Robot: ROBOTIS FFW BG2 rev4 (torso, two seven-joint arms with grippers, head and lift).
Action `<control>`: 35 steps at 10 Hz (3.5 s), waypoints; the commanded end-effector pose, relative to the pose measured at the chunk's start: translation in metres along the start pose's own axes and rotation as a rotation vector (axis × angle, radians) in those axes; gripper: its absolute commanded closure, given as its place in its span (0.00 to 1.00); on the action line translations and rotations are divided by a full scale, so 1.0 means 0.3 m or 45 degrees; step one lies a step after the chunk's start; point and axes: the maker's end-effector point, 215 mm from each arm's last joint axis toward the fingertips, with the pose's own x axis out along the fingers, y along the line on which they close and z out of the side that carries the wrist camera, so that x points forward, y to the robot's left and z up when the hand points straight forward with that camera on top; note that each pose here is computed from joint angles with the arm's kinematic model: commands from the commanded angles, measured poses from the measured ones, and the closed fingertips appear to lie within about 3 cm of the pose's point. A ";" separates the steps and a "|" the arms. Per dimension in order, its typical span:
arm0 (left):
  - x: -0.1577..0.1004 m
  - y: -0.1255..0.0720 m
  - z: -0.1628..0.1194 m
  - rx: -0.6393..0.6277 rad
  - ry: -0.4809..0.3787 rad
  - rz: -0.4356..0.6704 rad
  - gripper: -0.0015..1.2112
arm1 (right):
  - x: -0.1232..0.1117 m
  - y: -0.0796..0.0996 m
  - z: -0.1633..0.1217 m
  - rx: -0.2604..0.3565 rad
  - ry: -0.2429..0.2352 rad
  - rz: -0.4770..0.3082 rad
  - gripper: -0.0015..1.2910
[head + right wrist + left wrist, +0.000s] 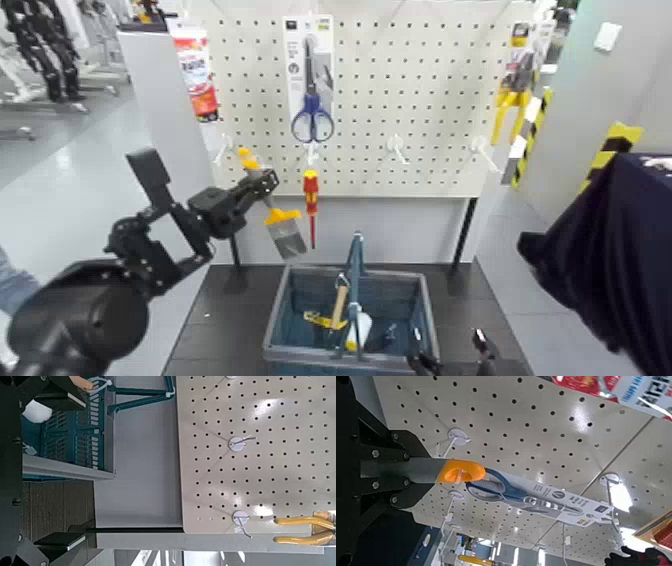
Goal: Put the yellow paint brush into the crate.
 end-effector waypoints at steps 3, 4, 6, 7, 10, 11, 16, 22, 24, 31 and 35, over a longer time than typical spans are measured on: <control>0.009 -0.031 -0.264 -0.267 0.055 0.001 0.98 | -0.002 -0.001 0.001 0.005 -0.003 -0.001 0.11; 0.007 -0.028 -0.325 -0.307 0.074 0.019 0.98 | -0.002 -0.001 0.000 0.005 -0.003 -0.001 0.11; 0.003 -0.034 -0.434 -0.388 0.109 0.042 0.98 | -0.001 -0.002 0.005 0.007 -0.008 -0.002 0.11; 0.007 -0.047 -0.477 -0.416 0.124 0.047 0.98 | -0.001 -0.002 0.006 0.009 -0.010 -0.002 0.11; 0.011 -0.093 -0.619 -0.568 0.153 0.089 0.98 | -0.002 -0.001 0.006 0.014 -0.013 -0.002 0.11; 0.009 -0.094 -0.641 -0.591 0.163 0.109 0.98 | 0.000 -0.001 0.010 0.014 -0.017 -0.002 0.11; -0.002 -0.089 -0.653 -0.640 0.169 0.146 0.25 | -0.002 -0.005 0.009 0.018 -0.016 -0.005 0.11; -0.081 0.095 -0.476 -0.294 0.118 0.367 0.08 | -0.004 -0.005 0.005 0.020 -0.012 -0.005 0.11; -0.106 0.118 -0.423 -0.135 0.109 0.419 0.08 | -0.004 -0.005 0.005 0.020 -0.012 -0.005 0.11; -0.365 0.155 -0.415 0.314 0.099 0.679 0.08 | -0.007 -0.013 0.010 0.018 -0.017 -0.010 0.11; -0.514 0.122 -0.492 0.354 0.072 0.835 0.08 | -0.010 -0.020 0.015 0.017 -0.023 -0.014 0.11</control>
